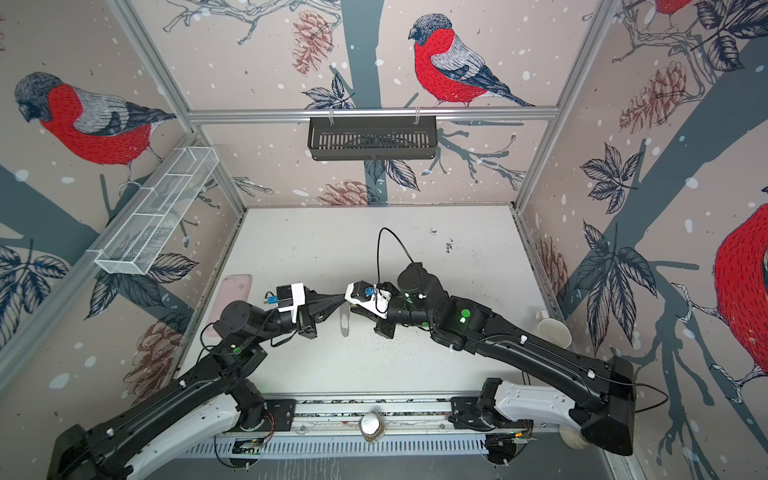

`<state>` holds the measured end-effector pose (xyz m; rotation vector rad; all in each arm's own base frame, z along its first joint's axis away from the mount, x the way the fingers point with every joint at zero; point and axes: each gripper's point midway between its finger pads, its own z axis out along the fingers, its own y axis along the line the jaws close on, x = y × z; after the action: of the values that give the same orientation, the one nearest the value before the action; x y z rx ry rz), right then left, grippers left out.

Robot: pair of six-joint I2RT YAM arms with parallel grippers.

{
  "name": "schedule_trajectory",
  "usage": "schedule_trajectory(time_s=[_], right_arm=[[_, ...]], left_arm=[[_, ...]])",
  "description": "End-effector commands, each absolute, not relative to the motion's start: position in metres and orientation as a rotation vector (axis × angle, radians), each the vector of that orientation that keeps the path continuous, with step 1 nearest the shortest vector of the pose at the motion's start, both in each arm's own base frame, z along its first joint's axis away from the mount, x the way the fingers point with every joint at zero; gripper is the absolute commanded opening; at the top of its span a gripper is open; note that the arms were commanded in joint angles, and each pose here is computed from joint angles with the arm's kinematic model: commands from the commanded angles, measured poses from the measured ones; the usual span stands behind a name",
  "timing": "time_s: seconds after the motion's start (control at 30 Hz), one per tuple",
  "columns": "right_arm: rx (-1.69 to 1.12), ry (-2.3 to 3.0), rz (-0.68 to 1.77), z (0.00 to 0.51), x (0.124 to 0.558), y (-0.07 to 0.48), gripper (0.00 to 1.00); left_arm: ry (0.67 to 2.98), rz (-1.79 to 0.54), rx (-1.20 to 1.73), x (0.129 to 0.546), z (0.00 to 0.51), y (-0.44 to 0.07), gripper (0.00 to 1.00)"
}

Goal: Put the keys on the keyring

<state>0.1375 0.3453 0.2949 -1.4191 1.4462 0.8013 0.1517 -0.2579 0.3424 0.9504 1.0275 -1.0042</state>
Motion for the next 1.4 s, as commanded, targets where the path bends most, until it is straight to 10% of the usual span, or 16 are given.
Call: schedule_trajectory(time_s=[0.0, 1.37], right_arm=[[-1.459, 1.399, 0.835, 0.3, 0.129, 0.348, 0.02], [-1.299, 1.395, 0.717, 0.326, 0.152, 0.321, 0.0]], left_arm=[[0.959, -1.016, 0.943, 0.146, 0.355, -0.255, 0.0], [0.957, -1.038, 0.947, 0.147, 0.352, -0.254, 0.0]])
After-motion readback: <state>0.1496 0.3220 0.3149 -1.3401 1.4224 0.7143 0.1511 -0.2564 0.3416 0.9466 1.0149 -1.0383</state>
